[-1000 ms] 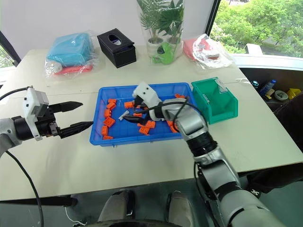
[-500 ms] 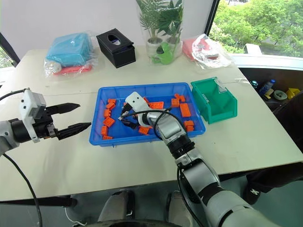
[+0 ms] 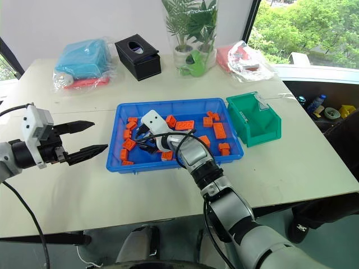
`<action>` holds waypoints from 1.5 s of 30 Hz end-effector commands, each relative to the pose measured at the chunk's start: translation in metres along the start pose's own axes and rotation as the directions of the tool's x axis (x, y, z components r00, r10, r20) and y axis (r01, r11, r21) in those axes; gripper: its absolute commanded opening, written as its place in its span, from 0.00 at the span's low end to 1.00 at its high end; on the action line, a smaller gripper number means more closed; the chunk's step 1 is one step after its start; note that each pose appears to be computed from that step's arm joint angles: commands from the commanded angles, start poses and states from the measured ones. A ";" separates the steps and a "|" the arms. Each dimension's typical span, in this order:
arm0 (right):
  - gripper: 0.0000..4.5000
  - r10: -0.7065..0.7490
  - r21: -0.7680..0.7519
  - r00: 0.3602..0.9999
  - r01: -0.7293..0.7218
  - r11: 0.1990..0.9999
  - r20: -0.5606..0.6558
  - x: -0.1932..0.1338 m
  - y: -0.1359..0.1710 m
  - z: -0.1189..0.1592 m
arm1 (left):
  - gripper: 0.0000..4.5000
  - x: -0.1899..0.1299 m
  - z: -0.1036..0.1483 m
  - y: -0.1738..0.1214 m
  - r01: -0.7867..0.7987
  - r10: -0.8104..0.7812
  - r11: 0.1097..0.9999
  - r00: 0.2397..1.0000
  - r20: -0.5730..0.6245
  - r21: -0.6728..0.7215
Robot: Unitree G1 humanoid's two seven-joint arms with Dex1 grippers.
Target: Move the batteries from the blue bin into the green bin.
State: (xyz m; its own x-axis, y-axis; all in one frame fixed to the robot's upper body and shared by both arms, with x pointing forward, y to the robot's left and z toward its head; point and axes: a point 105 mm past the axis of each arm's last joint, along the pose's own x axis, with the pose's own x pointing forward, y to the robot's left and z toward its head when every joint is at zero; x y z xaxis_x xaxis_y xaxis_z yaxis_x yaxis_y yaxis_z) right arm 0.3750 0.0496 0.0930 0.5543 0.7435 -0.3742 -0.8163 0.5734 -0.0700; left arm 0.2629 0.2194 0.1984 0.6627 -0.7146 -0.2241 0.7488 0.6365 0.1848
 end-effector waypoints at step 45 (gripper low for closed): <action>0.88 0.059 -0.027 0.996 -0.061 0.998 -0.073 0.003 0.018 -0.005 | 1.00 -0.005 0.011 0.002 0.001 -0.001 0.999 1.000 0.006 0.048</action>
State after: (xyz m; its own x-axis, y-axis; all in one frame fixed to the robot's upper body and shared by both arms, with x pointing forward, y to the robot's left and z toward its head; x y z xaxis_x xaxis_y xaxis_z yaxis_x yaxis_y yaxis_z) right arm 0.3605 0.0616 0.0918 0.4939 0.7570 -0.4277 -0.8563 0.5090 -0.0879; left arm 0.2648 0.2251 0.1985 0.6662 -0.7067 -0.2383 0.7455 0.6402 0.1855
